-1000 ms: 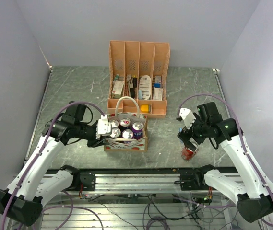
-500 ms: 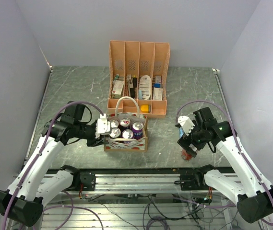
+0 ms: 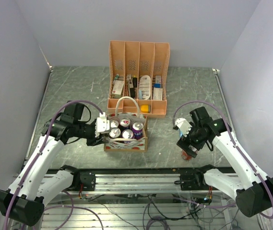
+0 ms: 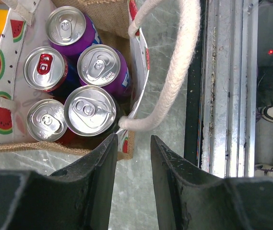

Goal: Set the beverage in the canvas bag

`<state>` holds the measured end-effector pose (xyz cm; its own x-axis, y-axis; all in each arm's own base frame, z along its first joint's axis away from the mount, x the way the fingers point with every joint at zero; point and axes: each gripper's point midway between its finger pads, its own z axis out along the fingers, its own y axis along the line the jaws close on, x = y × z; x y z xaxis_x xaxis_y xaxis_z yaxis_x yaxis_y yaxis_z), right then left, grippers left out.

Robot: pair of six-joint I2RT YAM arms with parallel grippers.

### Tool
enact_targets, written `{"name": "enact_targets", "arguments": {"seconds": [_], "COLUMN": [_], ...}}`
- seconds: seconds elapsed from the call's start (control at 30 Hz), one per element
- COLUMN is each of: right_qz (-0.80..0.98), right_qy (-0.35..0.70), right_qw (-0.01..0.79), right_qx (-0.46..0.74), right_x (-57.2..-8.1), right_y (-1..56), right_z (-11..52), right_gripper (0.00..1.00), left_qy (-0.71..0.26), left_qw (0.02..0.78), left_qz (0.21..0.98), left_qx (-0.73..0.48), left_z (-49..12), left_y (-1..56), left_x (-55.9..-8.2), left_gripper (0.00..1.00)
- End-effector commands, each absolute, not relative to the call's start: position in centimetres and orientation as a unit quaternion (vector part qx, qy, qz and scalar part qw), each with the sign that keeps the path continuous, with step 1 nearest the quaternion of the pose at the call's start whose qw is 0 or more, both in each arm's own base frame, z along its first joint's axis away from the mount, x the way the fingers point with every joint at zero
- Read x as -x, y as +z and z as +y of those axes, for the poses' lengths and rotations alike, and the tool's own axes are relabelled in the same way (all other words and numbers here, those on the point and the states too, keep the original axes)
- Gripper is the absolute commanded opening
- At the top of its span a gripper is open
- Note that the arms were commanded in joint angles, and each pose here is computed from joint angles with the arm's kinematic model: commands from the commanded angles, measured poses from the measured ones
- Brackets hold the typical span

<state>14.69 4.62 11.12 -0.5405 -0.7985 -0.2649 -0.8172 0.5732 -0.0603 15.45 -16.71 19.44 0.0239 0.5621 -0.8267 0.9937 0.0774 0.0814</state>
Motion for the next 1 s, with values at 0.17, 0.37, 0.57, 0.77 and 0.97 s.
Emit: {"name": "enact_targets", "arguments": {"seconds": [0.17,0.37,0.57,0.77,0.97], "right_qz": [0.86,0.854,0.848,0.838,0.822], "right_qy": [0.035,0.038,0.046,0.053,0.073], "right_qw": [0.099,0.089,0.102,0.142,0.204], "right_qx": [0.499,0.512,0.517,0.524,0.527], "right_x": [-14.2,-14.4,-14.9,-15.7,-16.8], "right_y": [10.6,9.8,9.8,11.5,15.0], "right_z": [4.0,4.1,4.6,5.5,7.2], "right_gripper": [0.85,0.82,0.76,0.53,0.34], "left_qy": [-0.292,-0.297,-0.297,-0.297,-0.301], "left_qw": [0.386,0.389,0.389,0.391,0.392], "left_qz": [0.622,0.621,0.62,0.617,0.613], "left_qx": [-0.615,-0.612,-0.612,-0.614,-0.617], "left_z": [-16.9,-16.9,-16.7,-16.8,-16.8], "left_y": [19.9,20.1,19.9,19.9,20.5], "left_x": [-15.9,-15.6,-15.3,-15.3,-14.9], "left_gripper": [0.45,0.45,0.45,0.45,0.47]}}
